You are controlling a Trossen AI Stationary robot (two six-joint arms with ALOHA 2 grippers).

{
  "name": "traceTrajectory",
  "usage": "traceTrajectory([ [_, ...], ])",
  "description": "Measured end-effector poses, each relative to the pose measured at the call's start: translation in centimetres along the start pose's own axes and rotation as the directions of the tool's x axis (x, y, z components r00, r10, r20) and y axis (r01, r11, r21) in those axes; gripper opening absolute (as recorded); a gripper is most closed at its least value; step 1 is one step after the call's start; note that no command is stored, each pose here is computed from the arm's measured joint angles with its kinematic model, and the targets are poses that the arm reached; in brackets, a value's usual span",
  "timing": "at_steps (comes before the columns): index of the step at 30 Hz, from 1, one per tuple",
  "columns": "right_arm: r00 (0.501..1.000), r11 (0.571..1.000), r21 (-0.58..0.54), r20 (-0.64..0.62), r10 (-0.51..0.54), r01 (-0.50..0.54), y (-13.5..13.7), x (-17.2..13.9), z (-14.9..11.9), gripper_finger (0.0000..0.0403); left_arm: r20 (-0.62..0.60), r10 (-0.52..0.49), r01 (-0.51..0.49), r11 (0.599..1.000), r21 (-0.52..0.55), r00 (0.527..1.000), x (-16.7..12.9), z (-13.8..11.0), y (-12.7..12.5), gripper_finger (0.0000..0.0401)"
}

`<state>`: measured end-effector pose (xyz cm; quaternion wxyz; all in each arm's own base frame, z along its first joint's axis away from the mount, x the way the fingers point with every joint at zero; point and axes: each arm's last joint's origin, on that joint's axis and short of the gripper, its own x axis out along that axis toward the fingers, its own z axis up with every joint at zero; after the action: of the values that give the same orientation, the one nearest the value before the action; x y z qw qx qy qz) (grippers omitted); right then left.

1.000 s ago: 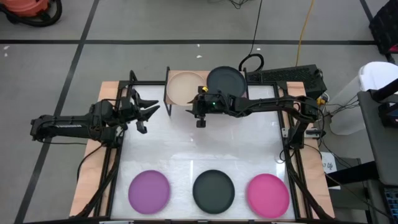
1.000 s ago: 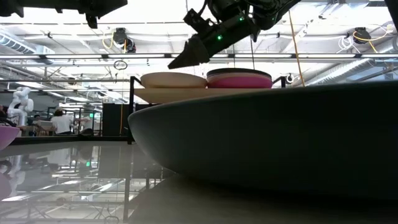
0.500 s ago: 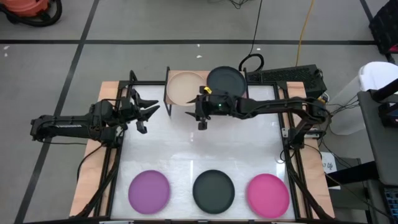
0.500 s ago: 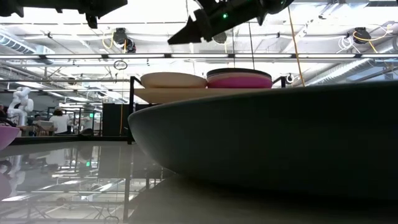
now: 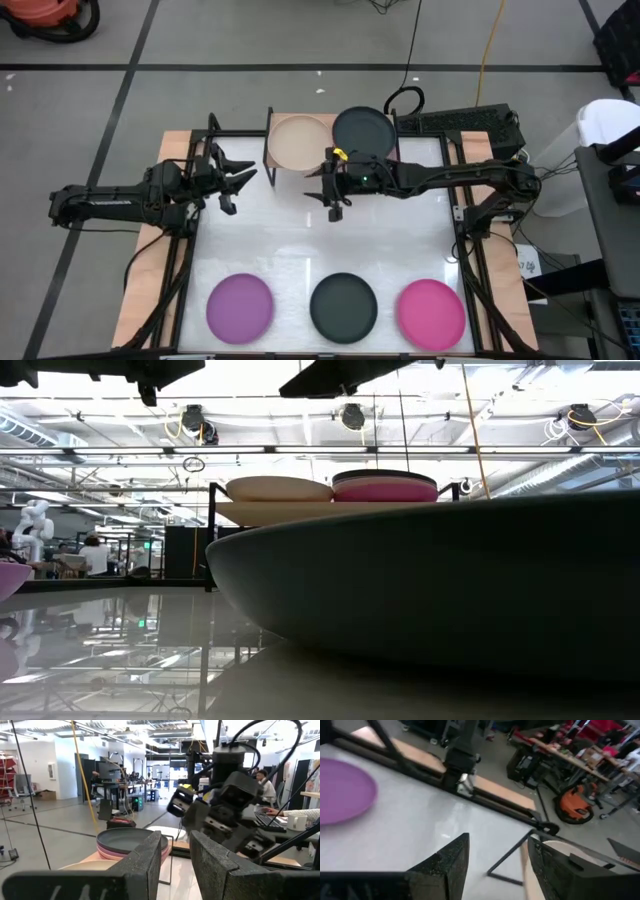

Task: Place and stack plates onto a shelf
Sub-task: Stack the violet plate on top of the gray plate on the shelf

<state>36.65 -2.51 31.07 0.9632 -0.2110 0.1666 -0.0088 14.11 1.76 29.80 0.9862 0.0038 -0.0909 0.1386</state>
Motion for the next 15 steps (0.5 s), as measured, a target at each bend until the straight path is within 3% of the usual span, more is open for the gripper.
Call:
traceTrajectory([
  [15,0.977,0.987,0.068,-0.152,0.151,-0.142,3.0,-3.7,0.5,0.0183,-0.035,-0.013,0.012,1.0,-0.015,0.999,0.3,-0.5,-0.1,0.0106],
])
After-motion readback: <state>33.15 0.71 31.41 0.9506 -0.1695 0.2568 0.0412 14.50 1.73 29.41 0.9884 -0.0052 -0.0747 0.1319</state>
